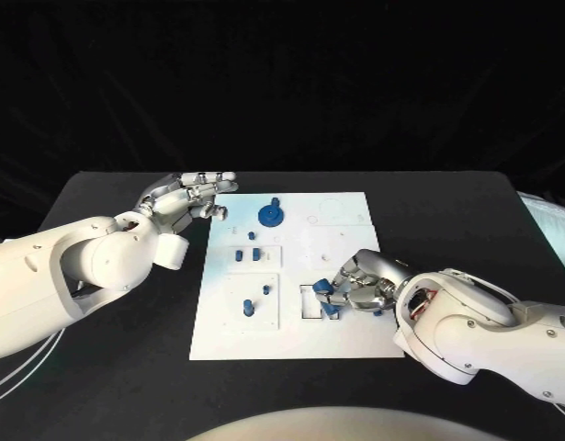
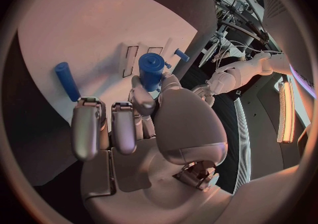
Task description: Assemble the parts on the task board
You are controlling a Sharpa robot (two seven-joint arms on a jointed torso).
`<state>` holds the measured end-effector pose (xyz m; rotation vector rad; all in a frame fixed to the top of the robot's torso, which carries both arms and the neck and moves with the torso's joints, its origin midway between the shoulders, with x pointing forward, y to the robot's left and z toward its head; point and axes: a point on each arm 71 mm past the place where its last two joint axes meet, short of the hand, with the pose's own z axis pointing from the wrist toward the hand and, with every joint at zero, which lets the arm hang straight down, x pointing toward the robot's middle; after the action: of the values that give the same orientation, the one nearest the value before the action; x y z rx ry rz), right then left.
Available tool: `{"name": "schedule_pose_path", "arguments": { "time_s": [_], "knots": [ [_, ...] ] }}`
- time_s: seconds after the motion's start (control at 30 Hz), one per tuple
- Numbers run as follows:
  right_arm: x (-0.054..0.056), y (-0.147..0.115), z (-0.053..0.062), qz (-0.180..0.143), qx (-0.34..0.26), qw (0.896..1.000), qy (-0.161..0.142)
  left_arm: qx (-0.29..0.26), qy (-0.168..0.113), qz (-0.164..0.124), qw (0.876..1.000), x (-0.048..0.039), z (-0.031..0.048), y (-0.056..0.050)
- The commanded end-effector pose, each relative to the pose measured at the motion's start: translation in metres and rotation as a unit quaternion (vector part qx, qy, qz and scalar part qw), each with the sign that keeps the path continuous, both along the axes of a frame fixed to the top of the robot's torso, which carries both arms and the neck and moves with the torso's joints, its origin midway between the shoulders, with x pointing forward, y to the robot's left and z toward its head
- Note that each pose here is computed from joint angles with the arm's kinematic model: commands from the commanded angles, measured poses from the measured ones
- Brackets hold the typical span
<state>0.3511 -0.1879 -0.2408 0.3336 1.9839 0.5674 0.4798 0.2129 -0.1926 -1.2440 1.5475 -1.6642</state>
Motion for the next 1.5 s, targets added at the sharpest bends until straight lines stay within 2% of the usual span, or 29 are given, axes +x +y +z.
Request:
{"name": "schedule_pose_path", "arguments": {
  "time_s": [0.03, 0.6, 1.2, 1.5],
  "knots": [
    [-0.001, 0.006, -0.006, 0.03, -0.025, 0.999, 0.024, -0.008, -0.001, -0.011, 1.0, -0.0014, 0.001, -0.004],
    [0.008, 0.017, -0.009, 0.051, -0.054, 0.997, -0.005, -0.008, 0.0, -0.011, 1.0, -0.002, 0.0012, -0.004],
    [0.004, 0.017, -0.003, 0.066, -0.067, 0.995, -0.035, -0.008, 0.001, -0.012, 1.0, -0.0018, 0.0009, -0.002],
    [0.008, 0.016, -0.004, 0.071, -0.087, 0.992, -0.05, -0.008, 0.001, -0.013, 1.0, -0.0019, 0.0008, -0.002]
  ]
}}
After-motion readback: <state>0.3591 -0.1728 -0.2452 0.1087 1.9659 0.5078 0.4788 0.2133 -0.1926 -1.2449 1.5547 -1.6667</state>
